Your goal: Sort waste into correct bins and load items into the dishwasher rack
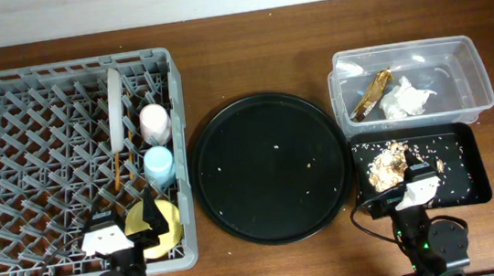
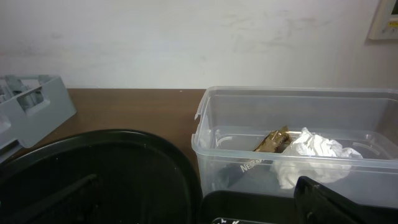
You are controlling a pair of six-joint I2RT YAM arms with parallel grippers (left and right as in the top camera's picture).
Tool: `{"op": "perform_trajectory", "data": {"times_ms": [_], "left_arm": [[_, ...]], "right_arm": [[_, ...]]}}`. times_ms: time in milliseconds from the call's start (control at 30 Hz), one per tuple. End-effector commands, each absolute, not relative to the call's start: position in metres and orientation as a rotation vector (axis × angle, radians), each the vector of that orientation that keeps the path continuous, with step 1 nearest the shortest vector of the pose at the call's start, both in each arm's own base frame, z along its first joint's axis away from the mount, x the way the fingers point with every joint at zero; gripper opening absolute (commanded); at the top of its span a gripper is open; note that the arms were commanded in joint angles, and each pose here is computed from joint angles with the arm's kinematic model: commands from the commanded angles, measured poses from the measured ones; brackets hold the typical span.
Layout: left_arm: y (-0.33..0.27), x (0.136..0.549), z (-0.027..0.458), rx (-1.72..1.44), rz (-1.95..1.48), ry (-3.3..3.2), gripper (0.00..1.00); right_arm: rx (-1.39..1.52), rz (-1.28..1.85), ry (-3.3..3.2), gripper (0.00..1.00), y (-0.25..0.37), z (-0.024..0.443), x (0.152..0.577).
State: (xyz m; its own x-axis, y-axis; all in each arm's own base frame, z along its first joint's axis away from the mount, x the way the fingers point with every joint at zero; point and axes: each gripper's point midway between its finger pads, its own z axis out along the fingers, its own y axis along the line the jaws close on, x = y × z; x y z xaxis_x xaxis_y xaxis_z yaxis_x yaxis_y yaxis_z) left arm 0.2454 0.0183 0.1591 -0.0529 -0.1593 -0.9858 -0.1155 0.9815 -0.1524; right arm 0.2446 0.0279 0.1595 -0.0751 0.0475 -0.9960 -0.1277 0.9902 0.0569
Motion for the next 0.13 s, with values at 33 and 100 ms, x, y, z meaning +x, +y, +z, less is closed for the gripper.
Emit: {"op": "perform_trajectory", "data": {"times_ms": [33,100], "left_arm": [[0.0171,0.2452,0.1590,-0.195,-0.027,1.628,0.99],[0.0171,0.2452,0.1590,-0.195,-0.027,1.628,0.99]], "right_arm": [[-0.046,0.142,1.644,0.99,0.0254,0.1573,0.2447],[-0.046,0.142,1.644,0.99,0.0254,0.1573,0.2447]]}}
